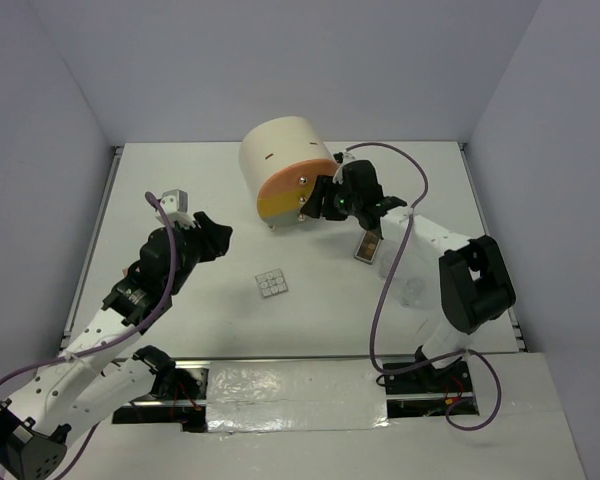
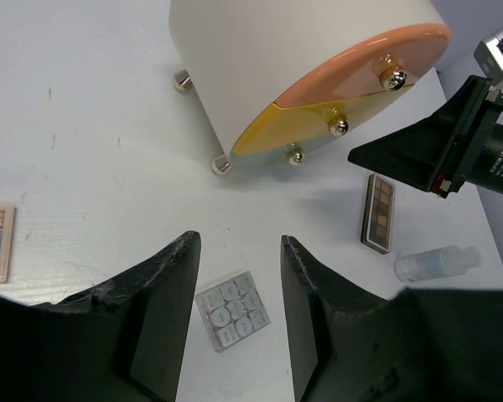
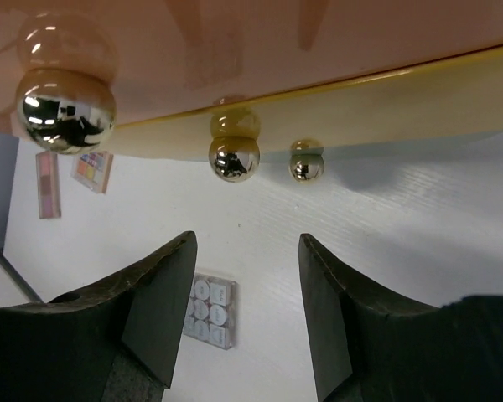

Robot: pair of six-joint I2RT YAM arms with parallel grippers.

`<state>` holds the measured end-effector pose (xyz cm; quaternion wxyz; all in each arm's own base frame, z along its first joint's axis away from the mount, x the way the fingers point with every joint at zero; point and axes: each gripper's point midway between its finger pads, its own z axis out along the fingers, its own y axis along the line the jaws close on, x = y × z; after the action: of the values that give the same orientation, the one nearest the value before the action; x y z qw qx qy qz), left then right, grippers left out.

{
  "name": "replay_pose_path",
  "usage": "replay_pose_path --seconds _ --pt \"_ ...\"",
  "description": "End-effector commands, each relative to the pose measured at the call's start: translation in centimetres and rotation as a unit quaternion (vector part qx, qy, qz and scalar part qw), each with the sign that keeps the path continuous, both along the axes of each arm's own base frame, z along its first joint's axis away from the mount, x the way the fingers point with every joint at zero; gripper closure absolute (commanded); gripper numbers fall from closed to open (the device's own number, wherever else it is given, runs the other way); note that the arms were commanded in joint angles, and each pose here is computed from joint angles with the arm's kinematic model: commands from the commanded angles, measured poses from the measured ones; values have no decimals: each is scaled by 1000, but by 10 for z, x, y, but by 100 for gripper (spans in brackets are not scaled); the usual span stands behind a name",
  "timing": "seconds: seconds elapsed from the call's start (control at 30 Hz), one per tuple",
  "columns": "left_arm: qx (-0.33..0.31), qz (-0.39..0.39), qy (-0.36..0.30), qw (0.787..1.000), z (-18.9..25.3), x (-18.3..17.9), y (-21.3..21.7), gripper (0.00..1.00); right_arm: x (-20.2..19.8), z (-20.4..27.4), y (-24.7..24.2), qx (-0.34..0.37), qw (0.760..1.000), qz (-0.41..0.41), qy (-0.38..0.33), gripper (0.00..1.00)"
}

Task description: Organize the makeup

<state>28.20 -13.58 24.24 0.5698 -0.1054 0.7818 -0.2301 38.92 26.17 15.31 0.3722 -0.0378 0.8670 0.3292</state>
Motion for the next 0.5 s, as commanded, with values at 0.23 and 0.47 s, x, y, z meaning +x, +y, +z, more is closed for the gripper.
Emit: replay_pose_path --seconds 0.23,0.47 --pt "-11 22 -14 1000 10 0 9 45 40 28 20 51 997 -43 -44 47" --pt "-6 26 -12 1000 9 -2 12 44 53 27 25 59 996 -55 -46 49"
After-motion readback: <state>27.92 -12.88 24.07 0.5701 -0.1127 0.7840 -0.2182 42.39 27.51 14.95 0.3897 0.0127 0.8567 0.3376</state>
